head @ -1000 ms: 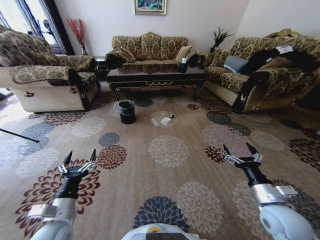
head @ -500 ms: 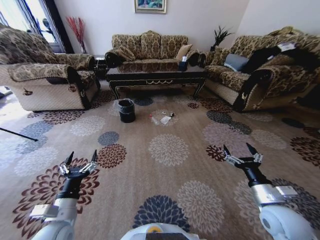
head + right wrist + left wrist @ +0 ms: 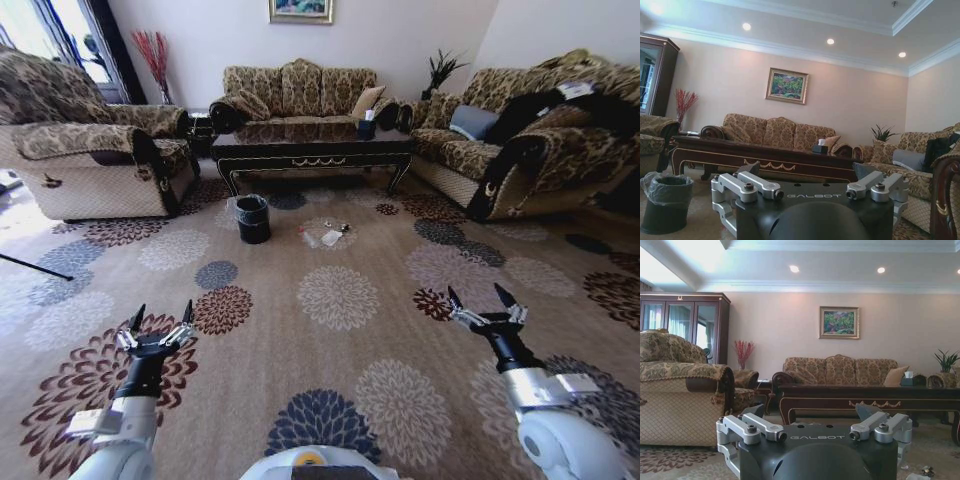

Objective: Move to the front of the table and pick up the trash from the floor, then place it into the trash bin.

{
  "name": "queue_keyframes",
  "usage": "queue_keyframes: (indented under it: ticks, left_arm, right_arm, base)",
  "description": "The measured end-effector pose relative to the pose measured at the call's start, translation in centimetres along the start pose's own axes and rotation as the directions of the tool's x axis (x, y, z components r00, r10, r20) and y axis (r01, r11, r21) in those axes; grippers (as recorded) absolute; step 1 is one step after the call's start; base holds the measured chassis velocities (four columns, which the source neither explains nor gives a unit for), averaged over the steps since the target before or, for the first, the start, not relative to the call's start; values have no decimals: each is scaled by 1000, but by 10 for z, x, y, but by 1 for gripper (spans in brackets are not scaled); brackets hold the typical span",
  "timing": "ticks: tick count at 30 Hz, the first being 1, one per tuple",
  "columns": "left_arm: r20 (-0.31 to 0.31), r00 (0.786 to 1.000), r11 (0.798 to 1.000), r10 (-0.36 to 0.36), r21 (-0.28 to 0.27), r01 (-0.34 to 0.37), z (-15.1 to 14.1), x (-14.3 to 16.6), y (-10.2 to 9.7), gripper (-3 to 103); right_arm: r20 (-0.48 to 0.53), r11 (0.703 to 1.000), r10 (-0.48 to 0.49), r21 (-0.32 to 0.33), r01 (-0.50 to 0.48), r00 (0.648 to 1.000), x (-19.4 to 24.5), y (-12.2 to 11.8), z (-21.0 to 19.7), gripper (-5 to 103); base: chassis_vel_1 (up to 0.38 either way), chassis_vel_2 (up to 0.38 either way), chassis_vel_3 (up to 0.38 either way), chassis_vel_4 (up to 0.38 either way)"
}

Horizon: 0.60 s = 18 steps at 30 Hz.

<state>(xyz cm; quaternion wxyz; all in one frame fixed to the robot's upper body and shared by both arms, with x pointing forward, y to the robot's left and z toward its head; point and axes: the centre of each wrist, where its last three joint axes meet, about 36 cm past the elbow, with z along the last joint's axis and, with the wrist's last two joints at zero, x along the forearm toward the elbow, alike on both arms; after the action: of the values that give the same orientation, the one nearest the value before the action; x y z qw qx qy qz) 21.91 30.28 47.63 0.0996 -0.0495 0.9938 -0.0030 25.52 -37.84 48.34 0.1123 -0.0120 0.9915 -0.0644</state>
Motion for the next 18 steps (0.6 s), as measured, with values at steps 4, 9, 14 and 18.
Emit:
queue_keyframes:
  ticks: [4, 9, 14, 18]
  left_arm:
    - [2, 1000, 1000, -2, -9, 2, -6, 0, 1, 100]
    - [-4, 1000, 999, -22, -28, 21, -9, 2, 2, 100]
    - [-2, 999, 998, -37, -49, 37, -12, 2, 7, 100]
    - [10, 999, 998, -39, -49, 40, -17, 2, 8, 100]
  right_arm:
    - [-1, 1000, 6, 0, -6, 1000, 2, -1, 5, 100]
    - [-9, 1000, 10, -4, -11, 1000, 3, 0, 8, 100]
    - [-11, 1000, 11, -9, -11, 1000, 2, 1, 9, 100]
    - [-11, 1000, 14, -6, -14, 1000, 2, 0, 8, 100]
  base:
    - [0, 0, 0, 0]
    - [0, 0, 0, 0]
    - [0, 0, 0, 0]
    - [-19, 10, 10, -18]
